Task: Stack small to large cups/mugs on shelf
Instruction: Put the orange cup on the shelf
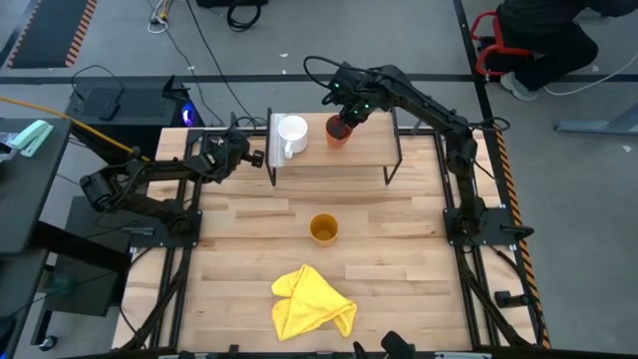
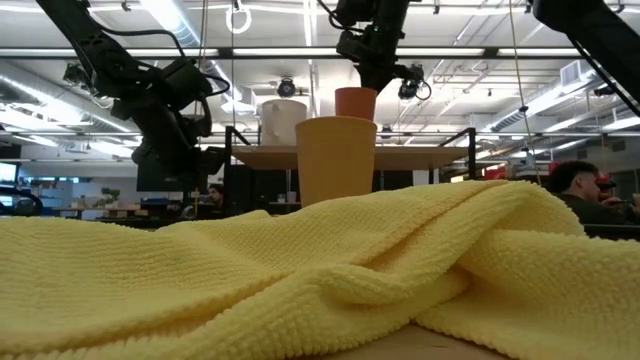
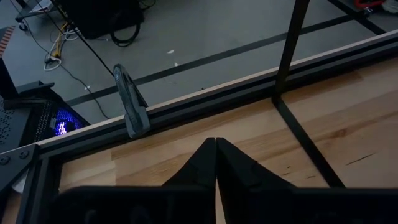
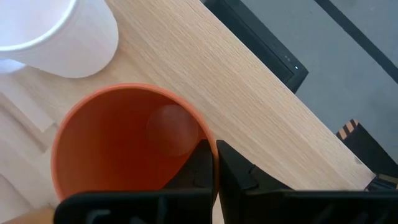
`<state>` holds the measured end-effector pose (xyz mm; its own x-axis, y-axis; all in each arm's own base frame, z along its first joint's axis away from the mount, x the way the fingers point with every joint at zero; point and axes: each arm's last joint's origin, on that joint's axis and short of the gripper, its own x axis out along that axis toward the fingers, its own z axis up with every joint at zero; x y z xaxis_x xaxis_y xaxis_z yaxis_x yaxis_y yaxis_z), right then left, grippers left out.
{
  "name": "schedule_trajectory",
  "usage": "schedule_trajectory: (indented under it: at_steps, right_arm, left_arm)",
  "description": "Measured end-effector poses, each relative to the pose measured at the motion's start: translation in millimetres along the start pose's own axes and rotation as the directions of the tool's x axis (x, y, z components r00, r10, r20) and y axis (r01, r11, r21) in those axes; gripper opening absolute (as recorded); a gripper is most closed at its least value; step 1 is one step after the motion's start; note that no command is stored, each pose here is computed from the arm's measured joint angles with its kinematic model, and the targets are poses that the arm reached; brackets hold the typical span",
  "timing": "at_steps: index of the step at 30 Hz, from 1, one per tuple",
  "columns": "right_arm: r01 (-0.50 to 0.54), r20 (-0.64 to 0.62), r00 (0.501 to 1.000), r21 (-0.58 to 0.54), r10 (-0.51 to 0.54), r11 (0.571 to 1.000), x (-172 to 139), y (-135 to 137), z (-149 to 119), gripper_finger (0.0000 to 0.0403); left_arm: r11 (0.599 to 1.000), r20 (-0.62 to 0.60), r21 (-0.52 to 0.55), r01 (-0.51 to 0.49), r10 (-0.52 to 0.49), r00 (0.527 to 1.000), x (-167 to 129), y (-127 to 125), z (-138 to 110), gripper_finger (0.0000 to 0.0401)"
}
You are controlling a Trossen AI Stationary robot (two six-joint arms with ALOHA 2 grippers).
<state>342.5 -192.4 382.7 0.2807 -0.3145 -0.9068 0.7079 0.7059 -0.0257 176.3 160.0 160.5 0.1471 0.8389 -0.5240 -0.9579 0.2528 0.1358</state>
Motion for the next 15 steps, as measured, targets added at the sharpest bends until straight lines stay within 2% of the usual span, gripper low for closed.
schedule_trajectory:
  at_steps: [15]
  right_arm:
    - [-0.011, -0.006, 1.0, -0.033, 0.011, 0.999, 0.3, 0.4, -0.2, 0.0007]
  left_arm:
    - [1.0, -0.001, 0.001, 0.0, 0.0, 1.0, 0.0, 0.0, -0.1, 0.0021]
